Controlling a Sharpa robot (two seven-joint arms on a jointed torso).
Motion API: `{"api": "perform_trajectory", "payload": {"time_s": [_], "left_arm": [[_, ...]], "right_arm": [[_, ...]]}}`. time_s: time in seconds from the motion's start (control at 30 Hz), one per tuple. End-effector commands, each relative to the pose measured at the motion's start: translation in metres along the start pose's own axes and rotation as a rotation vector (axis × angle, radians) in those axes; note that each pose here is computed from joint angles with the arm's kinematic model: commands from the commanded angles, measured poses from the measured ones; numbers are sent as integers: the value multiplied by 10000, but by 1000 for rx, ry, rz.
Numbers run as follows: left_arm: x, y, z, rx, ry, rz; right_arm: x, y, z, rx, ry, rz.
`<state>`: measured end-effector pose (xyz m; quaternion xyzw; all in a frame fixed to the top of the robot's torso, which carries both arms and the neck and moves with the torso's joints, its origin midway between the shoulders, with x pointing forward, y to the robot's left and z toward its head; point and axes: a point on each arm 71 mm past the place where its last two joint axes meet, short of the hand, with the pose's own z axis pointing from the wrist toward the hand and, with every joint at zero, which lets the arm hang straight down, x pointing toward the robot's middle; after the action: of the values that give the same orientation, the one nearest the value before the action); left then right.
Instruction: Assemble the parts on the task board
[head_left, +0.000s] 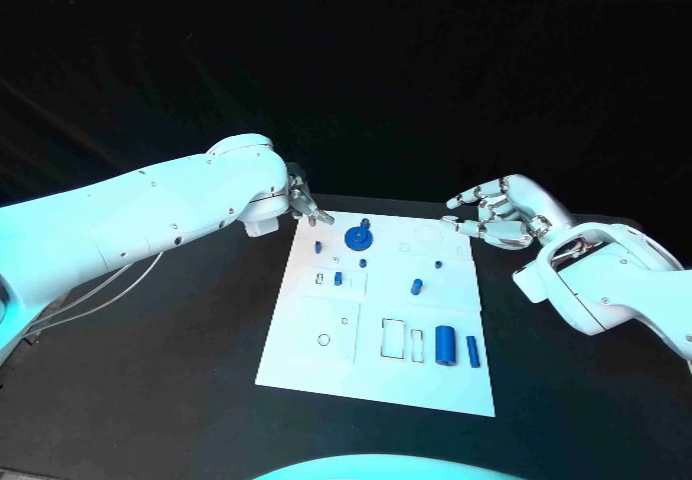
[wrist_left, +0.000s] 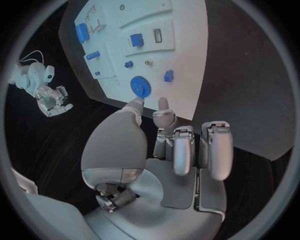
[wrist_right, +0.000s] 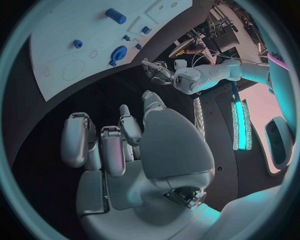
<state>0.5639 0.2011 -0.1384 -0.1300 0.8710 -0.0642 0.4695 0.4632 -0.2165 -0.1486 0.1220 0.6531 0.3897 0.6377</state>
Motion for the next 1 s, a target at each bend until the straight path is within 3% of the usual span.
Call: {"api": "perform_trajectory", "payload": {"time_s": [0.03, 0.53, 1.0], "left_arm": [[20, -1, 48, -23, 25, 54], [124, 13, 210, -47, 57, 69], [229, 4, 259, -43, 96, 77]], "right_arm": [[8, 14, 2, -14, 1, -2], [16, 24, 3, -17, 2, -1], [18, 28, 3, -19, 3, -4]]}}
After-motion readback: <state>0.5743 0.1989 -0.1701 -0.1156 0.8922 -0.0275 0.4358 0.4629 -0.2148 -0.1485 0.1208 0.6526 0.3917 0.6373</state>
